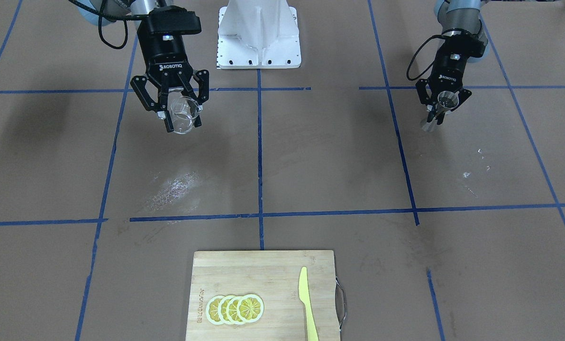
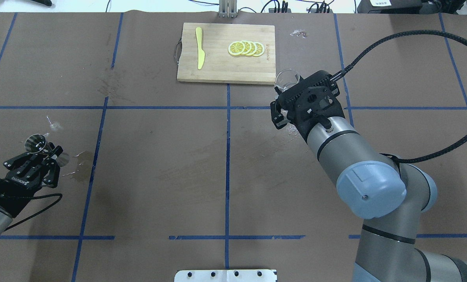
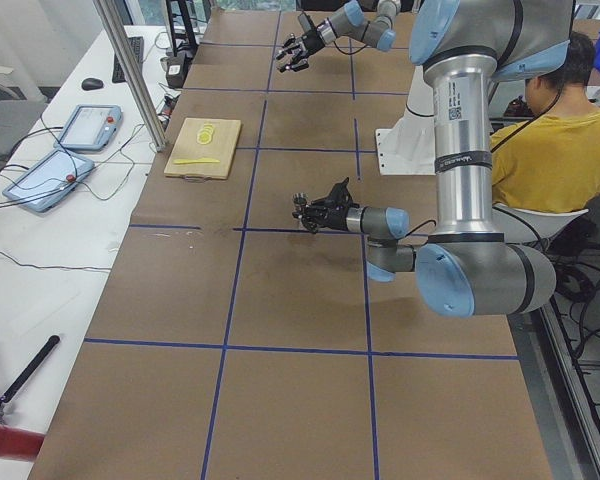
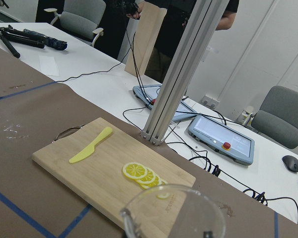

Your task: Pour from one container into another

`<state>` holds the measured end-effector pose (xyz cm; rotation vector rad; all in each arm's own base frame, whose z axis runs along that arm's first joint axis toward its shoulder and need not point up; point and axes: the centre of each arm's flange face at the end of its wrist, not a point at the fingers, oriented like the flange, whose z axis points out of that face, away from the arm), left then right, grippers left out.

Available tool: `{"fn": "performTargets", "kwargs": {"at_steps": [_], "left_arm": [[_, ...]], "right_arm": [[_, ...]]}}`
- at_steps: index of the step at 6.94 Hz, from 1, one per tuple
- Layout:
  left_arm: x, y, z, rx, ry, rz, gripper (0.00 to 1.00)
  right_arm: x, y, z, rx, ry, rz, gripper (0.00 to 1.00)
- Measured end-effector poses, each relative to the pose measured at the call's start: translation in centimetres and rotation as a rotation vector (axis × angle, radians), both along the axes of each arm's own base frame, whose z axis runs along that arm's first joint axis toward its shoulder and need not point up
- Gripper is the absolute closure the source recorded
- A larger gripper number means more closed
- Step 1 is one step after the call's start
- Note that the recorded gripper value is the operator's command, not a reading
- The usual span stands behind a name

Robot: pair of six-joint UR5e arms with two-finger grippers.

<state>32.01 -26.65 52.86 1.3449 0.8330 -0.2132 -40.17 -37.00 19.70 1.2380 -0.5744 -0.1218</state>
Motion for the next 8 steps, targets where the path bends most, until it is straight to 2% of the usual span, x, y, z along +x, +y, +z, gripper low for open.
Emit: {"fn": "performTargets", "kwargs": {"at_steps": [2,4,8], "left_arm": [[1.0,0.3,2.2,-0.041,0.006,-0.034,1.00],[2.1,0.6,3.2,-0.071,0.039,-0.027,1.00],[5.0,0.8,3.9,-0.076,0.039,-0.038,1.00]], "right_arm": [[0.0,0.0,0.0,0.000,0.000,0.000,1.00],[0.0,0.0,0.0,0.000,0.000,0.000,1.00],[0.0,0.0,0.0,0.000,0.000,0.000,1.00]]}}
